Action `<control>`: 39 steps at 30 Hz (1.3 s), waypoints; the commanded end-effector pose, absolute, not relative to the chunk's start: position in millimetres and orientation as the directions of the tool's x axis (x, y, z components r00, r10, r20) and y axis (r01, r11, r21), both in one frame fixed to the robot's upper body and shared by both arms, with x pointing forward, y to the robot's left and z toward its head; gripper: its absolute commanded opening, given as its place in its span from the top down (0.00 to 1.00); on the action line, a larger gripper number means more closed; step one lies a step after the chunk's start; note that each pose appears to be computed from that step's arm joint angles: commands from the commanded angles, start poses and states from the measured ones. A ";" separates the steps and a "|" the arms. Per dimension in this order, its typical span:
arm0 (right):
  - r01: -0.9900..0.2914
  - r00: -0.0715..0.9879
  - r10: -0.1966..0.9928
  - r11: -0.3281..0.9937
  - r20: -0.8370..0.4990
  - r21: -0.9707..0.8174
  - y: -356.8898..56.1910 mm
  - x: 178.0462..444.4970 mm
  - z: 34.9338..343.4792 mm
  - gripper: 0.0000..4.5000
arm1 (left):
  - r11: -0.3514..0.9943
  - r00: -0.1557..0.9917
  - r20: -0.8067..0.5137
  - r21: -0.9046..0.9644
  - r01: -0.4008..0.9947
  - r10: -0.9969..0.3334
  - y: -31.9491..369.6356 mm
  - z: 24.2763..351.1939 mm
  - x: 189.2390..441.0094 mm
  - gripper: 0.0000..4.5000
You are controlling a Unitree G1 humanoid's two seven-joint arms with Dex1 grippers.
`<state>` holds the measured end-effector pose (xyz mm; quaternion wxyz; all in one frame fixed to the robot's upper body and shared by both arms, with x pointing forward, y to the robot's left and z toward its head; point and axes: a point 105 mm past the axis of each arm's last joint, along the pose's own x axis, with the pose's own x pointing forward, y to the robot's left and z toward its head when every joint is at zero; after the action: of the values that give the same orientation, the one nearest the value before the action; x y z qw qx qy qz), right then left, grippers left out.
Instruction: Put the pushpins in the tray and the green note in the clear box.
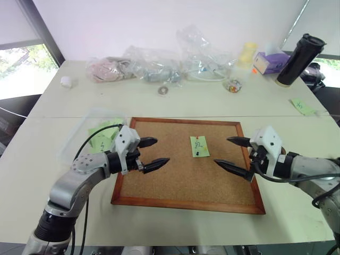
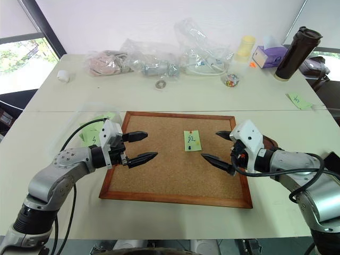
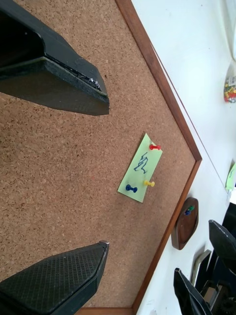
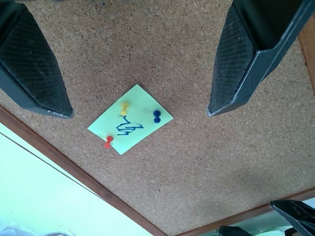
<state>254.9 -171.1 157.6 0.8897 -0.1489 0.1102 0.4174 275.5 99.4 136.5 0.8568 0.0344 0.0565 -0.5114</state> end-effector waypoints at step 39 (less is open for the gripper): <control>-0.711 0.683 0.601 0.679 -0.415 -0.186 -134.5 346.3 121.0 0.00 | 0.458 0.496 -0.332 0.192 0.868 -0.802 93.6 53.6 282.0 0.98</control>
<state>345.1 -136.6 110.5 0.9001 -0.1622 0.1860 0.3591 285.0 85.9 74.7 0.8476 0.1624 0.0529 -0.5023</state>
